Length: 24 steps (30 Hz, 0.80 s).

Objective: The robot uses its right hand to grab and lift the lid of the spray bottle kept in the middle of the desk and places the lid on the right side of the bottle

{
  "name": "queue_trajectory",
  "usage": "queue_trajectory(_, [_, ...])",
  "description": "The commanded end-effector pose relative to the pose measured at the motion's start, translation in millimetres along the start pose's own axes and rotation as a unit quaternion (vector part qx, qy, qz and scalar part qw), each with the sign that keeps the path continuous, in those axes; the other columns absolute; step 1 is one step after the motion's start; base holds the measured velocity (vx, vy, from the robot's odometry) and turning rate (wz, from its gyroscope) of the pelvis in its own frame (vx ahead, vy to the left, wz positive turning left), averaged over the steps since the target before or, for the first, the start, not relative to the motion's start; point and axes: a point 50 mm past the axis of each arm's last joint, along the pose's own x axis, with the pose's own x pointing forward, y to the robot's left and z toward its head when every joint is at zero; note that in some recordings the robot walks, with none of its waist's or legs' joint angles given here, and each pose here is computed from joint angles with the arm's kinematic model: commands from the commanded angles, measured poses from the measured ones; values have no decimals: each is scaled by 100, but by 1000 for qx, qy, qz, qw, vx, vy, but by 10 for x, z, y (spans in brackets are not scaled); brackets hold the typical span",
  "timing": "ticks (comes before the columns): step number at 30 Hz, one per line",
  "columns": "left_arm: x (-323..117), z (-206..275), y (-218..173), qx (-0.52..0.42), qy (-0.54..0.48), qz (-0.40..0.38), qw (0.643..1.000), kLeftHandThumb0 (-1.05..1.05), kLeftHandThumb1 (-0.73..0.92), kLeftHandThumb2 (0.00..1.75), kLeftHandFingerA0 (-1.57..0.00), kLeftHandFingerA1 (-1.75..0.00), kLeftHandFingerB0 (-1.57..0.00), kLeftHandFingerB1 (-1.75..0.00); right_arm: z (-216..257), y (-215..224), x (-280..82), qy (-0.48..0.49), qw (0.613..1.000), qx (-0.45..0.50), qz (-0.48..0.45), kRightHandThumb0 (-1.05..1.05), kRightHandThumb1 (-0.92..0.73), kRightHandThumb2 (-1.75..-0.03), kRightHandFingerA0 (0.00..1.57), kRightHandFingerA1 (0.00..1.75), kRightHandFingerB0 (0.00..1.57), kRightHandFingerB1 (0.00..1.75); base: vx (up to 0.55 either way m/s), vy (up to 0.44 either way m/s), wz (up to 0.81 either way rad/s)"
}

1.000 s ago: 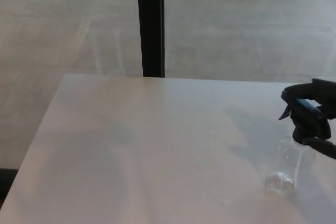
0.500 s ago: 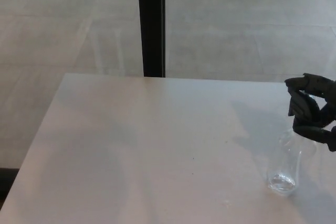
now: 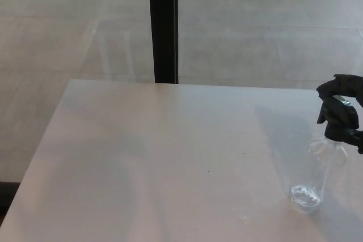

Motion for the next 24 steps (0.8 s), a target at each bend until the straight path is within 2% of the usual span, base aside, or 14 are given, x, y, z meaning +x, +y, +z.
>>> queue_trajectory(1, [-19, 32, 29, 59, -3, -26, 998, -60, 75, 63, -44, -56, -44, -43, 61, 102, -95, -47, 995, -36, -83, -21, -55, -98, 89, 172, 82, 125, 0, 0, 0])
queue_trajectory(6, [-10, 14, 34, 70, -1, -31, 997, -58, 76, 63, -45, -59, -44, -42, 95, 93, -116, -69, 992, -18, -104, -18, -57, -98, 90, 172, 79, 133, 0, 0, 0])
queue_trajectory(8, [-11, 25, 36, 77, 1, -31, 997, -59, 76, 63, -46, -60, -46, -42, 108, 84, -126, -87, 989, 4, -123, -17, -54, -100, 92, 168, 85, 118, 0, 0, 0])
queue_trajectory(10, [-1, 34, 37, 83, -3, -36, 996, -58, 76, 63, -45, -60, -44, -42, 118, 61, -129, -101, 985, 28, -136, -15, -52, -100, 94, 163, 87, 113, 0, 0, 0])
queue_trajectory(11, [2, 35, 37, 86, -1, -35, 996, -59, 76, 63, -44, -60, -44, -42, 125, 53, -131, -104, 984, 32, -140, -15, -52, -100, 93, 161, 87, 115, 0, 0, 0])
queue_trajectory(12, [7, 33, 34, 89, 1, -34, 995, -59, 76, 63, -45, -60, -44, -42, 136, 35, -137, -114, 981, 45, -150, -13, -52, -102, 91, 165, 83, 129, 0, 0, 0])
queue_trajectory(13, [16, 20, 40, 89, 3, -33, 995, -61, 75, 62, -47, -61, -44, -42, 139, 20, -137, -122, 978, 59, -157, -16, -49, -107, 117, 132, 92, 112, 0, 0, 0])
queue_trajectory(14, [19, 13, 44, 89, 3, -32, 995, -61, 75, 62, -47, -61, -44, -42, 136, 21, -135, -124, 978, 63, -158, -16, -49, -107, 117, 132, 92, 112, 0, 0, 0])
queue_trajectory(15, [18, 12, 44, 91, 4, -33, 995, -58, 76, 62, -47, -60, -44, -42, 138, 11, -138, -125, 977, 65, -161, -9, -57, -100, 90, 167, 81, 140, 0, 0, 0])
queue_trajectory(16, [17, 13, 44, 92, 3, -33, 995, -58, 76, 62, -47, -60, -44, -42, 146, -11, -143, -126, 975, 69, -167, -9, -57, -100, 90, 167, 81, 140, 0, 0, 0])
queue_trajectory(18, [23, 1, 45, 90, 8, -32, 995, -59, 76, 62, -48, -60, -44, -41, 149, -51, -143, -129, 973, 83, -172, -15, -62, -83, 95, 155, 85, 122, 0, 0, 0])
queue_trajectory(20, [19, -1, 43, 91, 10, -32, 995, -57, 77, 63, -46, -59, -44, -41, 144, -79, -143, -138, 969, 93, -182, -13, -58, -97, 95, 156, 87, 125, 0, 0, 0])
queue_trajectory(23, [17, -3, 42, 92, 6, -32, 995, -59, 76, 63, -46, -59, -45, -42, 126, -121, -134, -139, 967, 101, -187, -11, -55, -105, 92, 158, 86, 127, 0, 0, 0])
queue_trajectory(24, [12, 2, 40, 94, 3, -34, 995, -59, 76, 63, -47, -62, -45, -42, 102, -171, -115, -145, 963, 104, -200, -7, -50, -113, 90, 159, 86, 133, 0, 0, 0])
